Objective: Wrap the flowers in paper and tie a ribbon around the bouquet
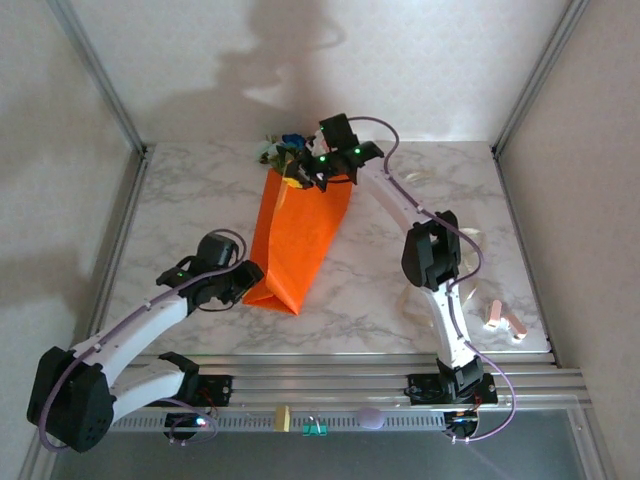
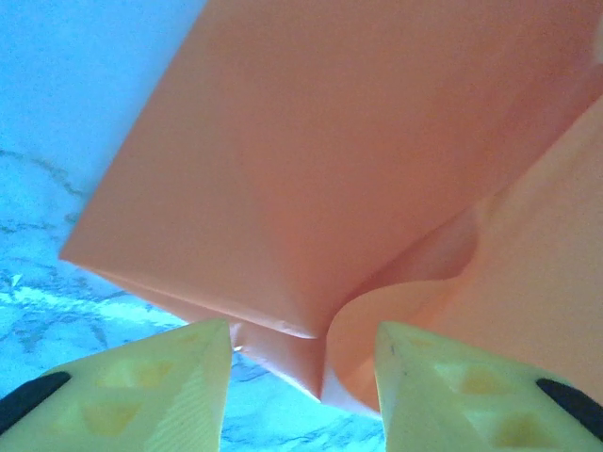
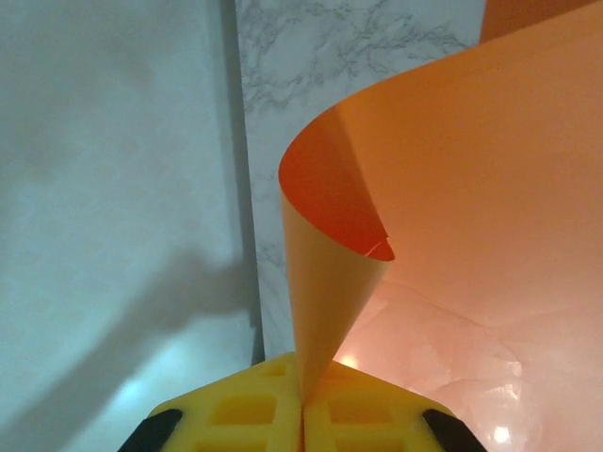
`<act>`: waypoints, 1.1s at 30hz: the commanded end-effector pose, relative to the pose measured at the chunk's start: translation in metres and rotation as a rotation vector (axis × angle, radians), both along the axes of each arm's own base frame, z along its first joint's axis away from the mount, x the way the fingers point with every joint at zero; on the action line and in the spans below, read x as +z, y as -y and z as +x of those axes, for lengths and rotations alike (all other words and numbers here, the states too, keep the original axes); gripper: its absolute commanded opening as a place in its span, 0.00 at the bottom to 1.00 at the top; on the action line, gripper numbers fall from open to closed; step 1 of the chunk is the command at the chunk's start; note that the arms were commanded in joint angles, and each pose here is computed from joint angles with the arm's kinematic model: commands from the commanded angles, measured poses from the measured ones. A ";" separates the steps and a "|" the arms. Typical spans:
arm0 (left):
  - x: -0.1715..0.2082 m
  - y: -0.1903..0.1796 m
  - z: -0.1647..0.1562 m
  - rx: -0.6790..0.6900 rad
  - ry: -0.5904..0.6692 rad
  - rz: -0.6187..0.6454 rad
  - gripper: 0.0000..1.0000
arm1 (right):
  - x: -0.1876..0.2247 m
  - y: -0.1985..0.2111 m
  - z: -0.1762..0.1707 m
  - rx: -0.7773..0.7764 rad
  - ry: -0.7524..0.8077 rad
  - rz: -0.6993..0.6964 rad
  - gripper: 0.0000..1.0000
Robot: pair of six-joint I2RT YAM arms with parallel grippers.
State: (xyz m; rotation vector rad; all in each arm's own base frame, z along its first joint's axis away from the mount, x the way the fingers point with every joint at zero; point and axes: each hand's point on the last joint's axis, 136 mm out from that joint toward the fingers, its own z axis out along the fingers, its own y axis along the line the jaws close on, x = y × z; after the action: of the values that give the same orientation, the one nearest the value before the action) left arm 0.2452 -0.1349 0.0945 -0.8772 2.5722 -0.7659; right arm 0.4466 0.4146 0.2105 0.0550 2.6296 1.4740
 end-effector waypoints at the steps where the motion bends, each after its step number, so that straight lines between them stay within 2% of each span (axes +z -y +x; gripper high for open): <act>1: 0.037 0.009 0.019 0.008 0.143 -0.085 0.47 | -0.006 -0.024 0.002 0.033 0.006 0.052 0.09; 8: 0.046 0.000 0.008 0.030 0.079 -0.034 0.48 | -0.048 -0.050 -0.001 0.061 -0.034 0.057 0.10; 13: 0.053 0.040 0.025 -0.057 0.081 -0.188 0.47 | -0.072 -0.055 -0.002 0.061 -0.051 0.049 0.10; 18: 0.056 0.074 0.042 -0.142 0.071 -0.214 0.47 | -0.084 -0.056 0.005 0.042 -0.055 0.035 0.11; 20: 0.042 0.076 0.041 -0.161 0.012 -0.177 0.46 | -0.088 -0.055 0.005 0.036 -0.061 0.026 0.10; 22: 0.017 0.069 0.036 -0.176 -0.067 -0.089 0.41 | -0.090 -0.053 0.004 0.030 -0.064 0.010 0.10; 24: 0.004 0.059 0.034 -0.165 -0.095 -0.031 0.37 | -0.090 -0.050 0.005 0.023 -0.057 -0.003 0.10; 29: 0.029 0.034 0.041 -0.117 -0.049 0.143 0.34 | -0.094 -0.036 0.012 -0.017 -0.054 -0.036 0.10; 33: 0.030 0.009 0.026 -0.097 -0.095 0.263 0.32 | -0.093 -0.034 0.015 -0.022 -0.057 -0.031 0.10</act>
State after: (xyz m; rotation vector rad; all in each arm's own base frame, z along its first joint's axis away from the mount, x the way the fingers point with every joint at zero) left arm 0.2900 -0.1749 0.1222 -0.7393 2.6990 -0.6441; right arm 0.4564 0.4559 0.1227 0.1080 2.6857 1.4733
